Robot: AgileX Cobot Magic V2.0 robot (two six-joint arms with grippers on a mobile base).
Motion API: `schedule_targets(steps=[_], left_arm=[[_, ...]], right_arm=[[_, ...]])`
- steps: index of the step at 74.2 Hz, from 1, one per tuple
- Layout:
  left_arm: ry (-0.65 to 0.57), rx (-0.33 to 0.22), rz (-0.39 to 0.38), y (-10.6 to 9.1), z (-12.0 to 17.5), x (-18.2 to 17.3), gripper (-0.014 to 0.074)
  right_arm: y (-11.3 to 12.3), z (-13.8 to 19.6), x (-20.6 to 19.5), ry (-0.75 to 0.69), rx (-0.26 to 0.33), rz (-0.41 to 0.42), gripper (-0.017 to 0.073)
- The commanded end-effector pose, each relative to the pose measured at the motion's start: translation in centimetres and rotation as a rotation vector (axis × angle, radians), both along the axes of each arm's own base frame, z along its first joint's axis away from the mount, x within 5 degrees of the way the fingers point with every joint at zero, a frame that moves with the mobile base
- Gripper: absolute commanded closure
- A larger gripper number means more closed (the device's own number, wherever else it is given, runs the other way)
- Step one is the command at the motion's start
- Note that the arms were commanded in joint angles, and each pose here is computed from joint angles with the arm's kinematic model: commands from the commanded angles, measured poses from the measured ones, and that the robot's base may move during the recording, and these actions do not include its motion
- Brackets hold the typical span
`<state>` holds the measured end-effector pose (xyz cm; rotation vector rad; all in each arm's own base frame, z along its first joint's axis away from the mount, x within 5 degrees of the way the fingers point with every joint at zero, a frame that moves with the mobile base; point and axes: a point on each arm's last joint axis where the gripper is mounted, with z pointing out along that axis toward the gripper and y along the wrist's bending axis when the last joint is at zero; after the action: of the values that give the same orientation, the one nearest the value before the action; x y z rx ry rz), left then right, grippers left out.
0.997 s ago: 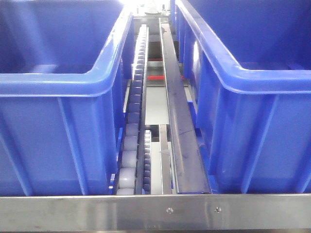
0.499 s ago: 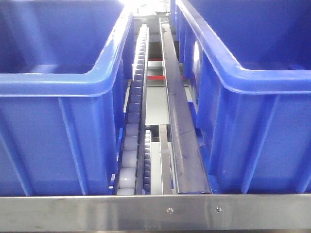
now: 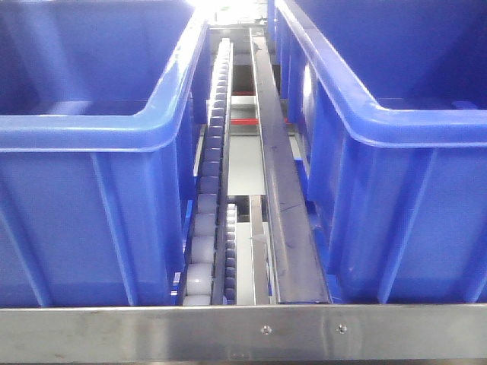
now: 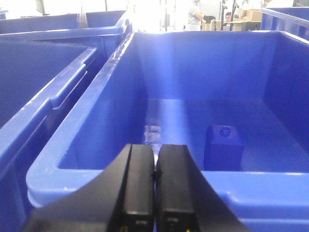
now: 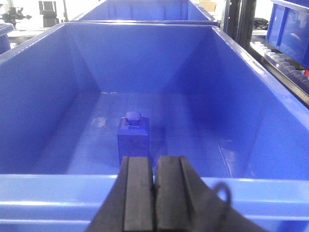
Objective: Pick and sort blue part to right shelf
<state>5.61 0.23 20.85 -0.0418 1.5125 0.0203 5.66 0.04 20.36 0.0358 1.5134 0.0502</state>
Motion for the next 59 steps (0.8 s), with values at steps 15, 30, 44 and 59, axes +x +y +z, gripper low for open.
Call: schedule_targets(steps=[15,30,44,59], left_arm=[[-0.092,-0.003,-0.004,-0.03,0.2,-0.14,0.0468],[-0.092,-0.003,-0.004,-0.03,0.2,-0.14,0.0468],[-0.092,-0.003,-0.004,-0.03,0.2,-0.14,0.0468],[-0.092,-0.003,-0.004,-0.03,0.2,-0.14,0.0468]], right_arm=[[0.06,1.56,-0.39,-0.133,-0.009,0.005,0.05],[0.06,1.56,-0.39,-0.133,-0.009,0.005,0.05],[0.06,1.56,-0.39,-0.133,-0.009,0.005,0.05],[0.06,1.56,-0.39,-0.133,-0.009,0.005,0.05]])
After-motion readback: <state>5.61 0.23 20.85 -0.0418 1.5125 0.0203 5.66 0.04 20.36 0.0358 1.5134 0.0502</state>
